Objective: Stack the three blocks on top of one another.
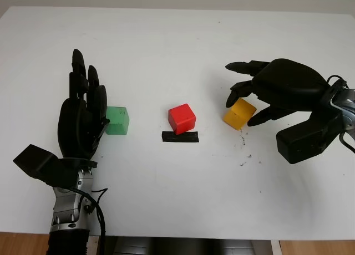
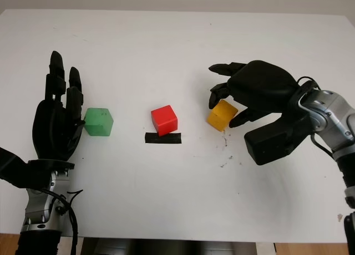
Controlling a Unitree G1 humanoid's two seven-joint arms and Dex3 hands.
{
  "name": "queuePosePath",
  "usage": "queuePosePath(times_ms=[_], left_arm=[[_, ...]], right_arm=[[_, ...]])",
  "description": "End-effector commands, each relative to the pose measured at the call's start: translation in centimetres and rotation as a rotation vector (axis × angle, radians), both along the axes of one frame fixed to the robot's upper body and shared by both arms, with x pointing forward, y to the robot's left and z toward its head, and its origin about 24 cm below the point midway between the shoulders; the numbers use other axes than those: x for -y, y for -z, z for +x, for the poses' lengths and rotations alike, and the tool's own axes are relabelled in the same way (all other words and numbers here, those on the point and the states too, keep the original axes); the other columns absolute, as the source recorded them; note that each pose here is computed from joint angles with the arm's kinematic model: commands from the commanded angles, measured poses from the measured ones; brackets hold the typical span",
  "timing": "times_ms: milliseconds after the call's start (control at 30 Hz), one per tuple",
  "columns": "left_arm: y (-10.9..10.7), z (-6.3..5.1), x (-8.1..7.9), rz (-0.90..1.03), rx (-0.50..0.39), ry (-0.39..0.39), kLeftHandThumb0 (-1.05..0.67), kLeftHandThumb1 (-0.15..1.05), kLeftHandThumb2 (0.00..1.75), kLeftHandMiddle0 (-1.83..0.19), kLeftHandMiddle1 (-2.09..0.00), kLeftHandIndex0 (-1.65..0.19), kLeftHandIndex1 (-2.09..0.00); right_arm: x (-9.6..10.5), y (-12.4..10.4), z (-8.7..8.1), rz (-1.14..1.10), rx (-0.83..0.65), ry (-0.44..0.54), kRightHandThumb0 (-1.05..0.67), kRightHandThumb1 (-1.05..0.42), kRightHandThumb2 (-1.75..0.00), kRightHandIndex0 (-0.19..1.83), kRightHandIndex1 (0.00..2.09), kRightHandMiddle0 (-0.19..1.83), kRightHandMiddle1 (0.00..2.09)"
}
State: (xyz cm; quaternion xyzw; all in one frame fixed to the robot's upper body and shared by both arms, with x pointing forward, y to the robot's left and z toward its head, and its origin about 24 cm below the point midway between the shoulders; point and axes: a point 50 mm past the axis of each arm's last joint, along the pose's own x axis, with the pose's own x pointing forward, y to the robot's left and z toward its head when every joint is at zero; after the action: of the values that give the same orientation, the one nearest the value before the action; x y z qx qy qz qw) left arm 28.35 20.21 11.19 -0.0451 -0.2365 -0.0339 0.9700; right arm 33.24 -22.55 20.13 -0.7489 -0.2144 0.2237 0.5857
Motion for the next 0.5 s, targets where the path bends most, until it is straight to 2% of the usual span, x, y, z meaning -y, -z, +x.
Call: queuePosePath(times_ms=[0,333,400,467], left_arm=[[0.0,-0.2,-0.3,0.007,0.008,-0.006,-0.65,1.05,0.48,0.19,0.0,0.19,0.0],[-0.1,-0.3,-0.2,0.001,0.005,-0.011,-0.66,1.05,0.45,0.19,0.0,0.19,0.0],[-0.2,-0.4,-0.3,-0.001,0.007,-0.012,-0.65,1.05,0.44,0.19,0.0,0.19,0.0],[-0.1,-0.5,-0.4,-0.002,0.011,-0.009,-0.64,1.05,0.45,0.19,0.0,0.19,0.0]], right_arm=[[0.0,-0.4,-0.1,-0.017,0.017,-0.009,-0.42,-0.9,-0.05,0.26,0.07,0.56,1.2],[-0.1,-1.3,0.0,0.114,0.014,-0.003,-0.38,-0.9,-0.05,0.28,0.07,0.48,1.34],[-0.4,-2.4,0.0,0.144,0.026,0.004,-0.38,-0.89,-0.05,0.31,0.07,0.49,1.31],[-0.8,-3.8,0.0,0.153,0.035,0.016,-0.36,-0.88,-0.05,0.31,0.06,0.53,1.2]])
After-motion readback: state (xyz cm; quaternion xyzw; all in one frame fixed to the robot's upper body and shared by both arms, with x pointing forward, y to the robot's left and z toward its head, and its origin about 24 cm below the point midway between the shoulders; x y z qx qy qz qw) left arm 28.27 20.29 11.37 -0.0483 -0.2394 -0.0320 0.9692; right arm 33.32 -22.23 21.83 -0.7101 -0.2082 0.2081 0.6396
